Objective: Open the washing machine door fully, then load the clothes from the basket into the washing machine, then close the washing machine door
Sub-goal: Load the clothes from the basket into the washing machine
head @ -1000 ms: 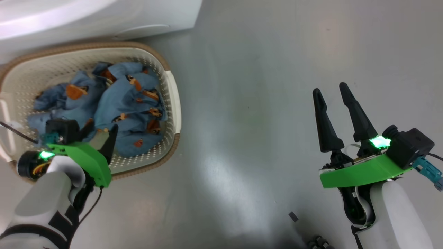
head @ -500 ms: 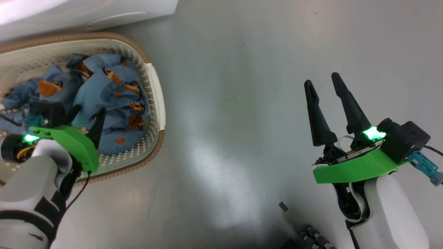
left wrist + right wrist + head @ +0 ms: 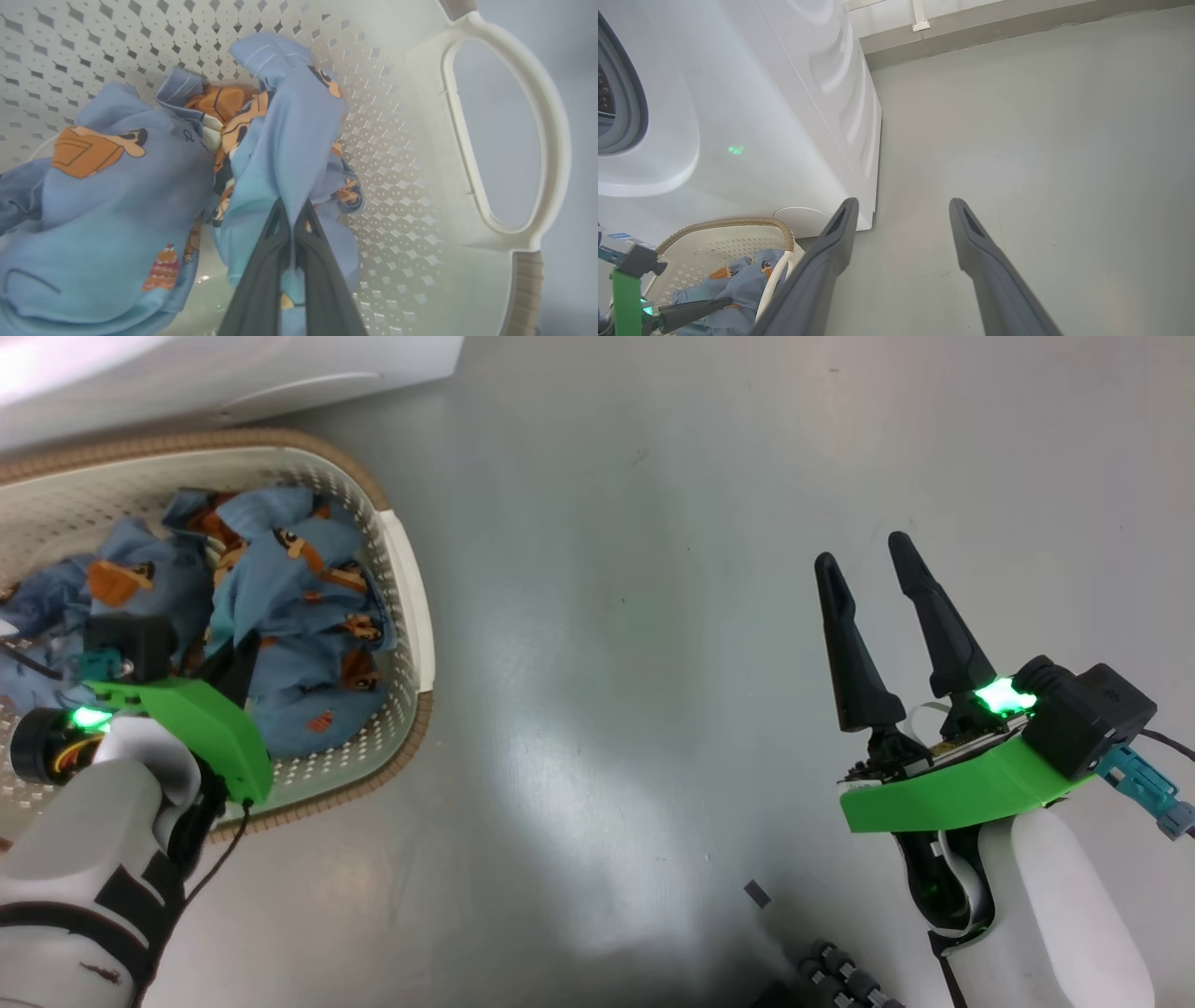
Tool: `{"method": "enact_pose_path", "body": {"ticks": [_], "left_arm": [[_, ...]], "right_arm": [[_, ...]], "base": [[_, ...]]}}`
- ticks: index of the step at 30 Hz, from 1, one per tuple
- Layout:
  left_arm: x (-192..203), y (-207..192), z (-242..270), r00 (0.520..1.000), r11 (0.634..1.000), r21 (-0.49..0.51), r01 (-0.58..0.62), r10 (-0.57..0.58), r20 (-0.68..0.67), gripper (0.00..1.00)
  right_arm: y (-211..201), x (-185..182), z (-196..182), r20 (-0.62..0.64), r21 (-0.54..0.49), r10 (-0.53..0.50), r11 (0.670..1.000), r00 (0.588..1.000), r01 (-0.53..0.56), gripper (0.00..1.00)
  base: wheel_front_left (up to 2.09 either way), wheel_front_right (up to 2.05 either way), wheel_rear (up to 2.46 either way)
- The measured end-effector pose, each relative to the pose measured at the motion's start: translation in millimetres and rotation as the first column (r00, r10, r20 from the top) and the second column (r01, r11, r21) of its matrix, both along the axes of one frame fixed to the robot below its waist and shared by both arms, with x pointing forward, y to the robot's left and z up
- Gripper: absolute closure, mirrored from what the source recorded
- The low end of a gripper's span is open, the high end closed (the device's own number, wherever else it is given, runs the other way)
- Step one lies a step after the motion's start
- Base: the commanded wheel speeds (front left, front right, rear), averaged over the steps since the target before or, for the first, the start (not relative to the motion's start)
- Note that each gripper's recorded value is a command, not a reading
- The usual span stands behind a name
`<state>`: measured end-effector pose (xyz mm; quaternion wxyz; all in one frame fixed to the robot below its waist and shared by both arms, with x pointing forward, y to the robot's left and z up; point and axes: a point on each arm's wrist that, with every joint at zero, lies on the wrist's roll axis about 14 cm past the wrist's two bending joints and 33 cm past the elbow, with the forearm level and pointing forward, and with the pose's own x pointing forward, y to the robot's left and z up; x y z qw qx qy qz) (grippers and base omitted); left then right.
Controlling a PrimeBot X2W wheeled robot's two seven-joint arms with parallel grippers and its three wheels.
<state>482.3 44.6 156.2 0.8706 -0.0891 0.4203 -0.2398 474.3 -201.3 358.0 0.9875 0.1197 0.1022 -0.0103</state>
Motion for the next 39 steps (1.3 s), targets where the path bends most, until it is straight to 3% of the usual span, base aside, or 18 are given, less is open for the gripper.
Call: {"method": "enact_pose_path", "body": {"ticks": [11,22,25,26,39], "left_arm": [[33,21,44,0.984,0.988,-0.048,-0.147,0.151,0.094,1.0],[14,49,102,0.94,0.961,-0.095,-0.262,0.276,0.202,1.0],[5,62,134,0.908,0.947,-0.111,-0.301,0.32,0.271,1.0],[-2,71,160,0.878,0.937,-0.126,-0.326,0.349,0.328,1.0],[-23,101,234,0.761,0.906,-0.179,-0.384,0.42,0.494,1.0]], "right_arm": [[4,6,22,0.058,0.01,0.006,1.0,0.998,-0.007,0.0],[8,-8,51,0.103,0.019,0.018,1.0,0.995,-0.02,0.0],[9,-20,65,0.12,0.012,0.034,0.999,0.992,-0.036,0.0],[11,-29,77,0.136,0.011,0.045,0.999,0.99,-0.047,0.0],[13,-59,105,0.182,0.008,0.06,0.998,0.981,-0.062,0.0]], "base": [[0.0,0.0,0.0],[0.0,0.0,0.0],[0.0,0.0,0.0],[0.0,0.0,0.0],[0.0,0.0,0.0]]}}
